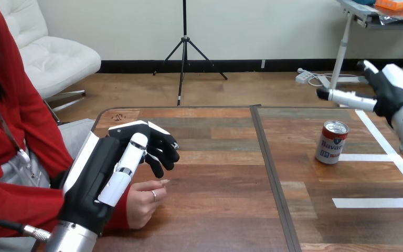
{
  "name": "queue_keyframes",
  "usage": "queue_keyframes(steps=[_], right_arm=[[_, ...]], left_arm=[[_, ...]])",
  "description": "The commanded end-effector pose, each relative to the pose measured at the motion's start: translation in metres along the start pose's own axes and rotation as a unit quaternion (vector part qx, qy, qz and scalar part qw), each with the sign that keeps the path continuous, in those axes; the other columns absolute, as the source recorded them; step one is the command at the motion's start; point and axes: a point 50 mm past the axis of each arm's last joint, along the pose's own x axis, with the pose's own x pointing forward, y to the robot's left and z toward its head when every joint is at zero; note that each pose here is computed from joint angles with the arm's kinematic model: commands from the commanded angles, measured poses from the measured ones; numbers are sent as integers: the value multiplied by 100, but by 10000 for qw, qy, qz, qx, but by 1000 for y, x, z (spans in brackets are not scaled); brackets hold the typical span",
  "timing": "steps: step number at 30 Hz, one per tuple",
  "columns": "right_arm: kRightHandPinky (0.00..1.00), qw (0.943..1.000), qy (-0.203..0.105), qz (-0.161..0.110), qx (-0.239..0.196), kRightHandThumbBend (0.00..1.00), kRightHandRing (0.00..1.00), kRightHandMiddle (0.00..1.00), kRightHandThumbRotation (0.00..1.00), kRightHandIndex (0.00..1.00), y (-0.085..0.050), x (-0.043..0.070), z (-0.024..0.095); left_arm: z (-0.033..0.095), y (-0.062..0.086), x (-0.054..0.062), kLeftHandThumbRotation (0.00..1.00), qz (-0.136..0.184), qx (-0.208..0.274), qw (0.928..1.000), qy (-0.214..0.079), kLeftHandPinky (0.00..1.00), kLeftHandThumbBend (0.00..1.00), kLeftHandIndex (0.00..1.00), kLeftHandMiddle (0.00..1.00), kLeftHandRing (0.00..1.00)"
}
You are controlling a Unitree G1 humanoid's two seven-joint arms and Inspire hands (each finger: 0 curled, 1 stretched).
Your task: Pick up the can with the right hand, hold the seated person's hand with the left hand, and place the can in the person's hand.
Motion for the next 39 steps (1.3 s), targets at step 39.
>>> queue_keyframes(steps=[39], right_arm=[[89,9973,267,455,-518,100,96,95,65,95,37,-4,-9]], left_arm=[[17,8,11,96,5,162,9987,-474,31,0,44,46,42]])
